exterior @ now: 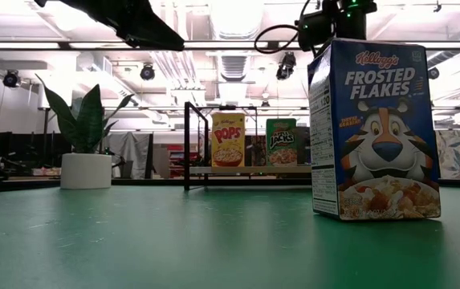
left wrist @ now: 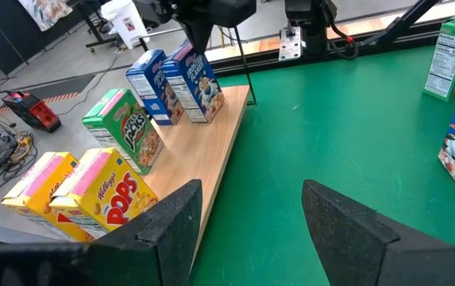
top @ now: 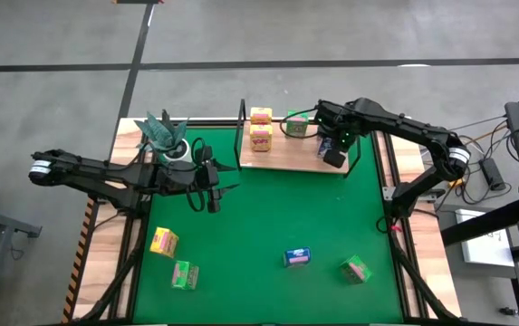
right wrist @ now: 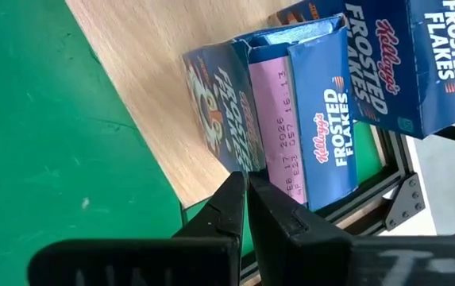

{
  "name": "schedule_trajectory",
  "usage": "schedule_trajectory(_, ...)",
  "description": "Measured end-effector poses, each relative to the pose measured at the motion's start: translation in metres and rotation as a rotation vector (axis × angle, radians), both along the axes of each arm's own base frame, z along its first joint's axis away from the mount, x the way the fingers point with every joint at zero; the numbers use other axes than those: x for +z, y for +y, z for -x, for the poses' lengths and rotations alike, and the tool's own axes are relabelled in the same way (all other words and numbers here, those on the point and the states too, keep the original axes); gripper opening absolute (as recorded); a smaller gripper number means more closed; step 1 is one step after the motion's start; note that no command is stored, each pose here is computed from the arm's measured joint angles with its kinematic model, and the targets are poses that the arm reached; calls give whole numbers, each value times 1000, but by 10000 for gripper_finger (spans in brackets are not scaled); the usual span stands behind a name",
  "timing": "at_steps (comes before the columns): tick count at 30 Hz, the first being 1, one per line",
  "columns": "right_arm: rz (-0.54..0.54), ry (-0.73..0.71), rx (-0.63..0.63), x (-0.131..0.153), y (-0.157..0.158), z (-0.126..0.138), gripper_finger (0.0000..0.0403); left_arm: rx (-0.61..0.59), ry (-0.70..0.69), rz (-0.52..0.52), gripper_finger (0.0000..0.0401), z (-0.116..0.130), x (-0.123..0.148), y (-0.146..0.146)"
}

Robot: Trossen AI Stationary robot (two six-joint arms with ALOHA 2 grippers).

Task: Stack cereal on shelf
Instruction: Put the top blue cereal box on the shelf

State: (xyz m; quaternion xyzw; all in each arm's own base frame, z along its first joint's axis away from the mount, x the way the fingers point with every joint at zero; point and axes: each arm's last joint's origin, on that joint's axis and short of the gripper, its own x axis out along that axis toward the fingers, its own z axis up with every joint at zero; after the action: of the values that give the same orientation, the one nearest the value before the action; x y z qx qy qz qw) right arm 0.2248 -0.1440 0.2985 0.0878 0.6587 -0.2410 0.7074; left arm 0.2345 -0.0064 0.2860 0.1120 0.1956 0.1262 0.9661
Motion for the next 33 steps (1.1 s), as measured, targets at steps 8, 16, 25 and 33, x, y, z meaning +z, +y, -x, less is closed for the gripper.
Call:
schedule_trajectory(8,-64,86,-39,2,7,11,9,0,3,0,201,0,0,0)
schedule_trajectory(16,7,96,-47,3,4,9,9,0,5,0,201,0,0,0)
schedule_trajectory(25,54,63,-9,3,0,5,9,0,7,0,201,0,-1,0)
schedule_trajectory(33,50,65,-10,6,1,7,9,0,8,0,201,0,-1,0)
